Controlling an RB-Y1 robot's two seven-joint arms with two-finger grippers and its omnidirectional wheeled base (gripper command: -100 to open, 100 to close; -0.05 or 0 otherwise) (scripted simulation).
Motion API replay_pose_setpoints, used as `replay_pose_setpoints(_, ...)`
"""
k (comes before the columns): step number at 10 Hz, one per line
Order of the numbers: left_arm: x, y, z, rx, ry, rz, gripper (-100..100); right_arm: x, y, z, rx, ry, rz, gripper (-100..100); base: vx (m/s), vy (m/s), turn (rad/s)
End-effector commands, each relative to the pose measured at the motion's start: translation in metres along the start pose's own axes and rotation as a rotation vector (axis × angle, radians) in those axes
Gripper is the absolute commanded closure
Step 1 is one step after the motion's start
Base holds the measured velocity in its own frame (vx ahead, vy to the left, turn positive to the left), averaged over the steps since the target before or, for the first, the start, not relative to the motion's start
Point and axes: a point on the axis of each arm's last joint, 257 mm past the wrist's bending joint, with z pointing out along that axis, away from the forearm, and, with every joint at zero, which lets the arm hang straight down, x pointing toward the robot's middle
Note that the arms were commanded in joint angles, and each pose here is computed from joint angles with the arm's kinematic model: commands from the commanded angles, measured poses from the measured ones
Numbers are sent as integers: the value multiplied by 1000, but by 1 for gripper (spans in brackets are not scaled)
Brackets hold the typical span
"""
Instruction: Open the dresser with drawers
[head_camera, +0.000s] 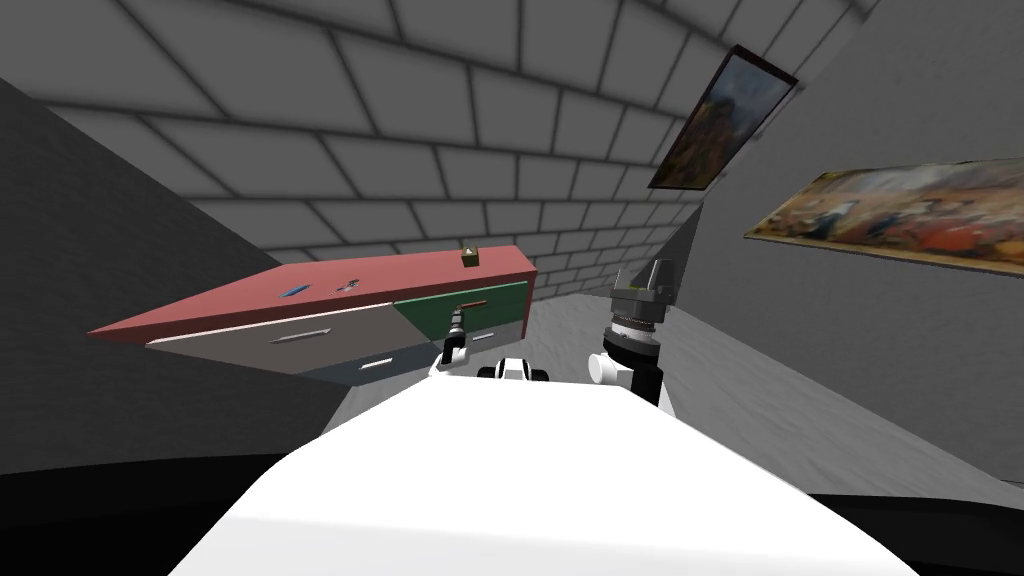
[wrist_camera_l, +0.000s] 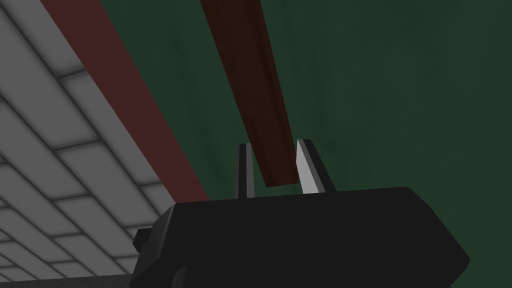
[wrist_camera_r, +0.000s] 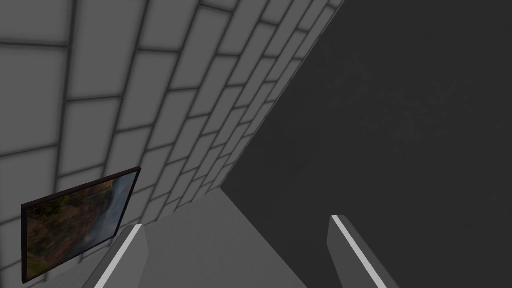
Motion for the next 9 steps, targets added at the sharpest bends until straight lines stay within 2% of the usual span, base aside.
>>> replay_pose_setpoints(1,4,5,-19,-14,30,-4,100,0,0,0,0,0,0,0,83,-35,101)
replay_pose_setpoints(2,8,1,-27,-5,50,-11,100,0,0,0,0,0,0,0,79,-35,143)
replay_pose_setpoints(5,10,2,-41,-10,69,-15,100,0,0,0,0,0,0,0,52,-21,82)
replay_pose_setpoints(6,16,-4,-49,-1,90,-25,100,0,0,0,0,0,0,0,56,-50,140)
replay_pose_setpoints(7,14,0,-52,-9,89,-23,100,0,0,0,0,0,0,0,52,-32,79)
replay_pose_setpoints(8,11,-8,-47,14,80,-22,100,0,0,0,0,0,0,0,14,-5,20)
replay_pose_setpoints(9,14,-9,-45,4,90,-22,100,0,0,0,0,0,0,0,-87,-10,19)
